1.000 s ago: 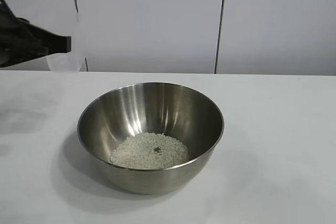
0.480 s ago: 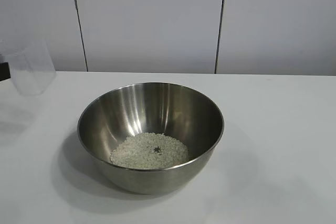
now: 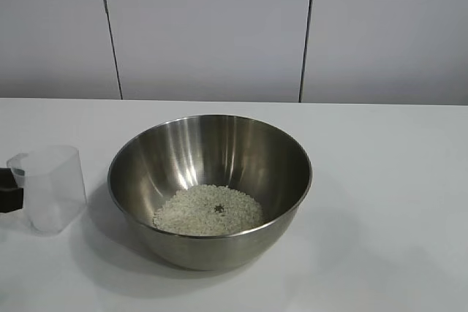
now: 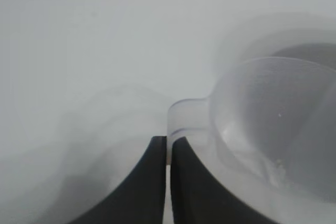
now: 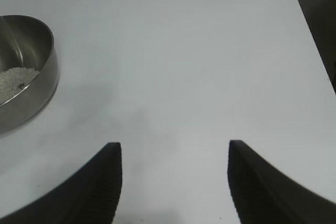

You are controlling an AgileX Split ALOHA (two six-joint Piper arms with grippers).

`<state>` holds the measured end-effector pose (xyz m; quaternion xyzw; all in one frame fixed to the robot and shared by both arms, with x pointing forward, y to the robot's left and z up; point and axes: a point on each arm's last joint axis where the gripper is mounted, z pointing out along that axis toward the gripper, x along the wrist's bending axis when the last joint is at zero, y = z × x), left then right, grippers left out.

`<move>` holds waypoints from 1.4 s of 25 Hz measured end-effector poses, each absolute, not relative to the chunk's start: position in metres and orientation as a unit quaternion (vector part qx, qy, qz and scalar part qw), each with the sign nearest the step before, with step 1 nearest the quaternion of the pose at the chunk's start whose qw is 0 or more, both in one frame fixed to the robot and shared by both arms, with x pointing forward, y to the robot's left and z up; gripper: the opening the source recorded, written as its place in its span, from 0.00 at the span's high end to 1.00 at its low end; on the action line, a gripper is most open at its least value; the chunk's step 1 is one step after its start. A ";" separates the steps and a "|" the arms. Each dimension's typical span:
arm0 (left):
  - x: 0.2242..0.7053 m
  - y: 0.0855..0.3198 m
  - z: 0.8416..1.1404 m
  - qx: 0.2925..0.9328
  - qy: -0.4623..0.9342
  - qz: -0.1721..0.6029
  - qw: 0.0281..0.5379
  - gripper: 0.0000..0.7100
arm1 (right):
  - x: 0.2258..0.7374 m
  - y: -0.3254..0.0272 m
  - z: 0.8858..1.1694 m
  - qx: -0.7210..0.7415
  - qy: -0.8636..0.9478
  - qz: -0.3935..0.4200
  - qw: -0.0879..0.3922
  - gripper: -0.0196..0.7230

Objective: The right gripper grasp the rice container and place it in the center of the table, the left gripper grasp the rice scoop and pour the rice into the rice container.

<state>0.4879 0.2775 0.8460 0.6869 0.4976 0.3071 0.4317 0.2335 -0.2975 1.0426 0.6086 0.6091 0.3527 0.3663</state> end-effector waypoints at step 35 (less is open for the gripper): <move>0.473 0.323 0.877 0.563 0.602 0.426 0.373 0.55 | 0.233 -0.298 1.043 0.608 0.609 0.353 0.367 0.42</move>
